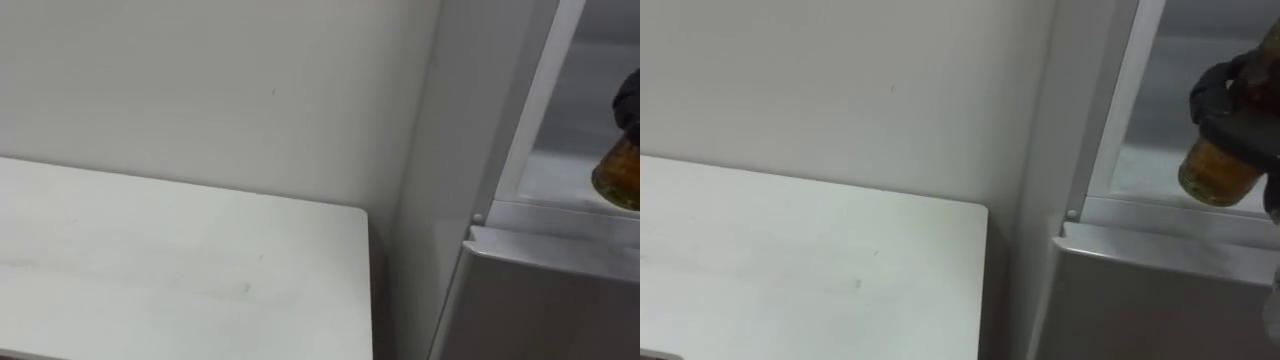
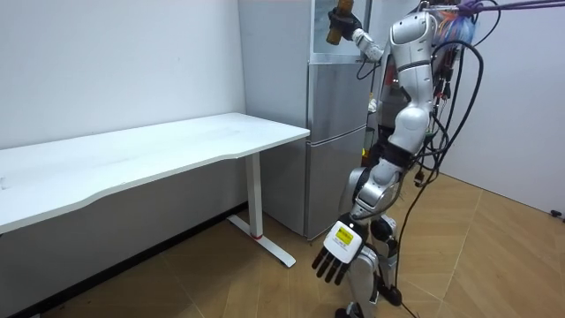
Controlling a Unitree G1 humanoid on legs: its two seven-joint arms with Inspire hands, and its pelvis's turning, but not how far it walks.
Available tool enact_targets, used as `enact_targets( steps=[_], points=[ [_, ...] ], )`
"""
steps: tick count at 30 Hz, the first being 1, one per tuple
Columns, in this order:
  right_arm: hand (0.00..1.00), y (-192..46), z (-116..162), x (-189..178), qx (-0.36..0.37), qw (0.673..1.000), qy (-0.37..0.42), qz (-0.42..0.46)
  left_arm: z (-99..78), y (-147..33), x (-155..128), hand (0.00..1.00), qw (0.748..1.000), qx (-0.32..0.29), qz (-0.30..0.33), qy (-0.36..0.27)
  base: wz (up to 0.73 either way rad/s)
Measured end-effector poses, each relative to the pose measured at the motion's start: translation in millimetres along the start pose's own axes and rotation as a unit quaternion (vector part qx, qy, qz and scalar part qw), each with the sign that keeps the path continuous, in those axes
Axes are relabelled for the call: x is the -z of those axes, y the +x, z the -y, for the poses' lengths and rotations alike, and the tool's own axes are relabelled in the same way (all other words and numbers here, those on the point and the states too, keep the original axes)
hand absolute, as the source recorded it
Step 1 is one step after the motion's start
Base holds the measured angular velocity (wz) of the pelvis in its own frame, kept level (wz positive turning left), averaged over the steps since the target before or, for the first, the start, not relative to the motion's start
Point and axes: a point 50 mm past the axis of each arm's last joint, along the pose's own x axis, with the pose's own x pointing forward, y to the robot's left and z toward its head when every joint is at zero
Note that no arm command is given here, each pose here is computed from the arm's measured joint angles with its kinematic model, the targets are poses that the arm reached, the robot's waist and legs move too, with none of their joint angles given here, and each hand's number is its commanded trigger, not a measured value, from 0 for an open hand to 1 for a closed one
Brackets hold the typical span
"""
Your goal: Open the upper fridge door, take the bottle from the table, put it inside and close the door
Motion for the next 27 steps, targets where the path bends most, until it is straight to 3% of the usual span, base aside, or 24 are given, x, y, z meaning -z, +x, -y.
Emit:
enact_targets(
  steps=[4,13,27],
  points=[
    [1.0,18,11,-2,0.039,0.999,-0.006,-0.008,-0.1,-2.1,8,0.0,1.0,0.0,-0.011,0.0,0.0],
    [1.0,26,38,23,0.098,0.992,-0.035,-0.065,-3.1,-2.0,9,0.0,1.0,0.002,-0.015,-0.002,0.09],
    [1.0,30,47,35,0.09,0.989,-0.071,-0.091,-6.2,-4.8,18,0.0,1.0,0.003,-0.025,-0.009,0.04]
  ],
)
